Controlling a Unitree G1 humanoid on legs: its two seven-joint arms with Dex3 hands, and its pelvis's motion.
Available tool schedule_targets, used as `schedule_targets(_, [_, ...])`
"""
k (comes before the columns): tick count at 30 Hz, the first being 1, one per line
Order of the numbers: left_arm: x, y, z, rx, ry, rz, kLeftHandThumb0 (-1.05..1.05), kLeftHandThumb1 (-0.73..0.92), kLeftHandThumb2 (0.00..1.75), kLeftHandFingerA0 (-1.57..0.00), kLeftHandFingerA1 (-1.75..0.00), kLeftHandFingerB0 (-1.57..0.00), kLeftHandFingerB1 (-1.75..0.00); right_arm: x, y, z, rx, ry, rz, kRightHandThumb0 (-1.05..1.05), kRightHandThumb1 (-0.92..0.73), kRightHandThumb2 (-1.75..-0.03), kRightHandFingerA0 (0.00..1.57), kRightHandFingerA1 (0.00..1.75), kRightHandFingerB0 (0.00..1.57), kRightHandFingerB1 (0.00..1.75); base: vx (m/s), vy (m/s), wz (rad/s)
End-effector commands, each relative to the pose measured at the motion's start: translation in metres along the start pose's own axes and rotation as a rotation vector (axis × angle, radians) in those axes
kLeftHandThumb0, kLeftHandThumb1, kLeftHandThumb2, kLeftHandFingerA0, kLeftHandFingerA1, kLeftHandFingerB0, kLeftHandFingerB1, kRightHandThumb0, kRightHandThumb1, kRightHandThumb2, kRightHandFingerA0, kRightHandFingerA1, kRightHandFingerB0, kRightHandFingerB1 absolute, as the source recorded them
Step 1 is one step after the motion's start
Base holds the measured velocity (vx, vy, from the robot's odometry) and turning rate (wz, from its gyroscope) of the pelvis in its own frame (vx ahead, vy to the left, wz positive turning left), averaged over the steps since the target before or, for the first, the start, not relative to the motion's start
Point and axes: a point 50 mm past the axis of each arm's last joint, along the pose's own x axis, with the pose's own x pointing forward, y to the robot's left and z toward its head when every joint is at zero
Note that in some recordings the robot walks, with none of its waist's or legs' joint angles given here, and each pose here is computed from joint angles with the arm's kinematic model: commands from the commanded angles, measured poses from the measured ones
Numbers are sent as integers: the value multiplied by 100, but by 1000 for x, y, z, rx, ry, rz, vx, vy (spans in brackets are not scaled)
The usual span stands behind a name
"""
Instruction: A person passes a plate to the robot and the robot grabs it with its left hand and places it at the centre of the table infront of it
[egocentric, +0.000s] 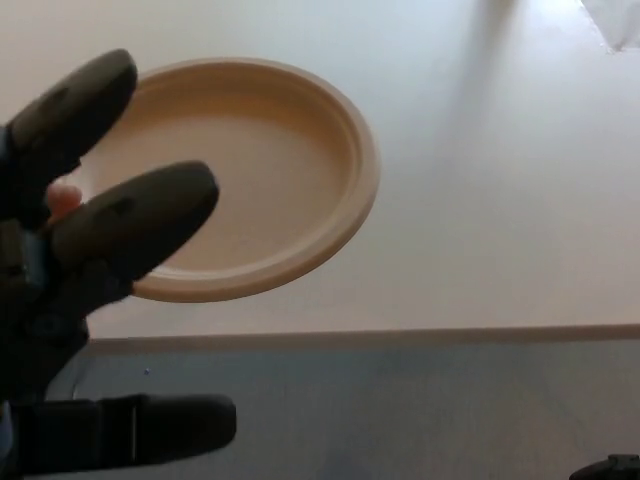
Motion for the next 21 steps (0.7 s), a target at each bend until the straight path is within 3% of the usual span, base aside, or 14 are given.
schedule_targets(1, [-2,-10,-56,390,212,-196,-61,48,55,-3,-25,-6,-30,-4,-4,-10,-6,22,-1,-64,-73,-62,66,70,48,53,0,0,0])
schedule_targets(4, [-5,-14,-64,406,257,-263,-64,47,56,-2,-24,-5,-31,-4,-4,-10,-7,26,-1,-65,-72,-61,65,70,47,53,0,0,0])
schedule_targets(5, [-6,-15,-66,400,266,-269,-63,40,77,-7,-14,-5,-36,-4,-4,-10,-7,26,-2,-64,-73,-62,65,70,47,53,0,0,0])
schedule_targets(8, [-10,-19,-73,416,297,-324,-59,37,78,0,-20,-1,-36,-4,-4,-10,-14,24,-4,-64,-73,-62,65,69,48,53,0,0,0])
schedule_targets(10, [-12,-20,-76,420,304,-336,-59,38,77,-5,-18,-5,-38,-4,-4,-10,-19,26,-4,-65,-73,-62,65,69,47,53,0,0,0])
schedule_targets(11, [-15,-22,-80,422,324,-361,-54,35,78,0,-27,-6,-44,-4,-4,-10,-12,23,-2,-64,-73,-62,65,70,47,53,0,0,0])
schedule_targets(13, [-18,-25,-83,442,344,-405,-58,37,77,-1,-25,-2,-41,-4,-4,-10,-9,26,-2,-65,-73,-62,66,71,47,53,0,0,0])
schedule_targets(14, [-19,-26,-85,448,349,-419,-72,38,65,-7,-27,-7,-35,-4,-4,-10,-6,26,-2,-64,-72,-62,67,72,47,53,0,0,0])
schedule_targets(15, [-20,-28,-87,453,355,-434,-72,38,65,-7,-27,-7,-35,-4,-4,-10,-2,25,-2,-64,-72,-62,67,72,47,53,0,0,0])
schedule_targets(16, [-20,-30,-89,490,352,-467,-62,38,79,-2,-28,-2,-36,-4,-5,-9,-2,24,-5,-64,-73,-62,67,71,47,53,0,0,0])
schedule_targets(17, [-20,-32,-92,508,361,-501,-68,47,55,-5,-27,-6,-30,-4,-6,-9,-5,22,-5,-64,-73,-62,65,71,47,54,0,0,0])
schedule_targets(18, [-21,-33,-94,512,374,-527,-68,47,55,-5,-27,-6,-30,-4,-6,-9,-8,21,-4,-64,-73,-62,65,71,47,54,0,0,0])
schedule_targets(19, [-22,-35,-96,519,388,-561,-68,43,79,-7,-19,-3,-26,-4,-6,-9,-8,21,-5,-64,-73,-62,66,71,48,54,0,0,0])
schedule_targets(21, [-26,-38,-99,534,388,-645,-69,42,81,-7,-24,0,-26,-4,-6,-8,-19,16,-3,-64,-73,-62,67,71,48,54,0,0,0])
